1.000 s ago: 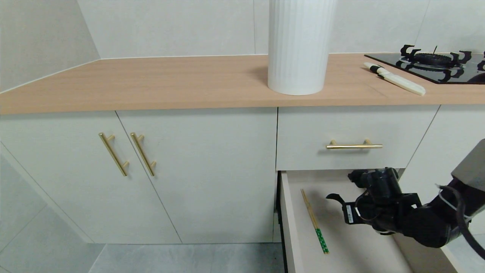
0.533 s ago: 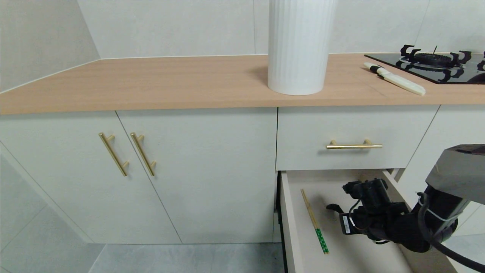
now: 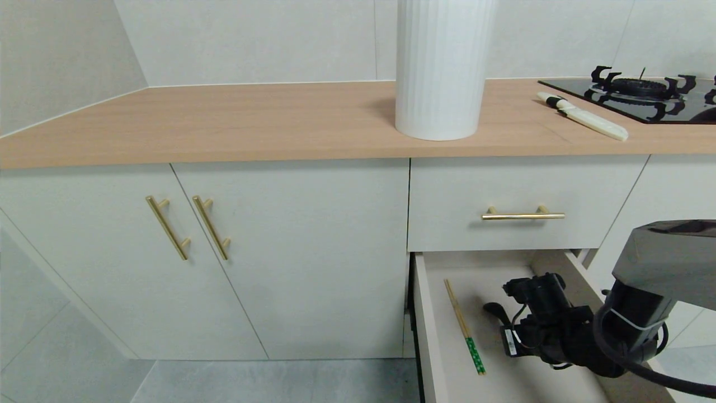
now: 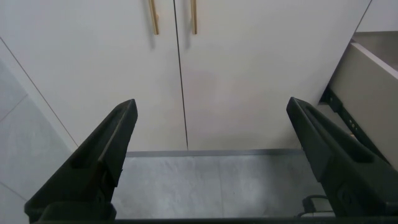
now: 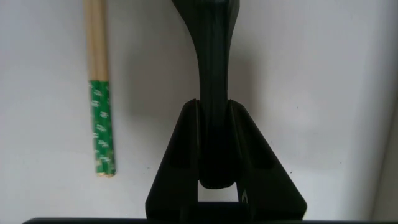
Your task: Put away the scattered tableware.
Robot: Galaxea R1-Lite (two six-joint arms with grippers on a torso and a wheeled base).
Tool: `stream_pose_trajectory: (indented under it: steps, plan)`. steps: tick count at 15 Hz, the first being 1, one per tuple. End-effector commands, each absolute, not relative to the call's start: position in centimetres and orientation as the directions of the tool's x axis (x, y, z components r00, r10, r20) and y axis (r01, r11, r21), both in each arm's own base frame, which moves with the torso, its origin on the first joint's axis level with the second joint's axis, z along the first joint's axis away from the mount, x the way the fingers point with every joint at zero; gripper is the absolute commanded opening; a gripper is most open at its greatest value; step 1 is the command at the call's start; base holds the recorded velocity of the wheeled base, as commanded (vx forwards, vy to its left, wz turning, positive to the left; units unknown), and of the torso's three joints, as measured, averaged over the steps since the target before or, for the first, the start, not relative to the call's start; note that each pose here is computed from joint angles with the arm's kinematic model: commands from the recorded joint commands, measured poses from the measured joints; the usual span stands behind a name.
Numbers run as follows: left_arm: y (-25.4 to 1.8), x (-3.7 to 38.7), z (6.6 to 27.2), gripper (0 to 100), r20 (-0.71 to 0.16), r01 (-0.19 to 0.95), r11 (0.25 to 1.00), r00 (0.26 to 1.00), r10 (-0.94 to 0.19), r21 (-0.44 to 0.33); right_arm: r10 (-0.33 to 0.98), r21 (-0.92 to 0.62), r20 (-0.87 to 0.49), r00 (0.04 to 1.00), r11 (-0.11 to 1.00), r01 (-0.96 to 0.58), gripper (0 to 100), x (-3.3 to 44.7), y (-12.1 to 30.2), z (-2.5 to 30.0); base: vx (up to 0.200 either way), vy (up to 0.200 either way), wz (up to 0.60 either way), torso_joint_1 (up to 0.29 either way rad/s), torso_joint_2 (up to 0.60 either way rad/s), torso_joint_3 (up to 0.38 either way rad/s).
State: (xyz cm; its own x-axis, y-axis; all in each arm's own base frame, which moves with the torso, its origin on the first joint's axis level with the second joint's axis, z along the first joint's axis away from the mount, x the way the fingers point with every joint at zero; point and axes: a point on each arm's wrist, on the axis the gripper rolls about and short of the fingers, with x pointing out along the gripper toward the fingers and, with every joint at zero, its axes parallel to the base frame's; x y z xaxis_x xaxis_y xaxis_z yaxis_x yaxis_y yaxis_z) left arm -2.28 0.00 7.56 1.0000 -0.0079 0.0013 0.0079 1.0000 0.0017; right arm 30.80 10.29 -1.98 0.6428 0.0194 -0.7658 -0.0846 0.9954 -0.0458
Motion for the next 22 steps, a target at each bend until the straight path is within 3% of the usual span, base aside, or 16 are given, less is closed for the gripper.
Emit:
stream_pose_trajectory:
  steps: [1,7,8,16,22]
  plan:
    - [0.0,-2.3,7.6,100,0.000,0.008,1.000,1.000,-0.008,0.002,0.015,-0.050,-0.773,0.634,0.995,-0.084,0,30.8,10.3,-2.4,0.000,0.000,0.00,0.000,0.00,0.000]
    - [0.0,-2.3,7.6,100,0.000,0.008,1.000,1.000,-0.008,0.002,0.015,-0.049,-0.770,0.637,0.995,-0.083,0,30.9,10.3,-2.3,0.000,0.000,0.00,0.000,0.00,0.000]
    - [0.0,-2.3,7.6,100,0.000,0.008,1.000,1.000,-0.008,0.002,0.016,-0.048,-0.769,0.640,0.995,-0.083,100,30.9,10.3,-2.2,0.000,0.000,0.00,0.000,0.00,0.000]
    - [0.0,-2.3,7.6,100,0.000,0.008,1.000,1.000,-0.008,0.002,0.005,-0.055,-0.743,0.669,0.996,-0.069,100,30.8,10.2,-0.9,0.000,0.000,0.00,0.000,0.00,0.000]
    - [0.0,-2.3,7.6,100,0.000,0.009,1.000,1.000,-0.009,0.002,0.030,-0.029,-0.677,0.736,0.997,-0.067,100,29.1,9.7,5.5,0.000,0.000,0.00,0.000,0.00,0.000]
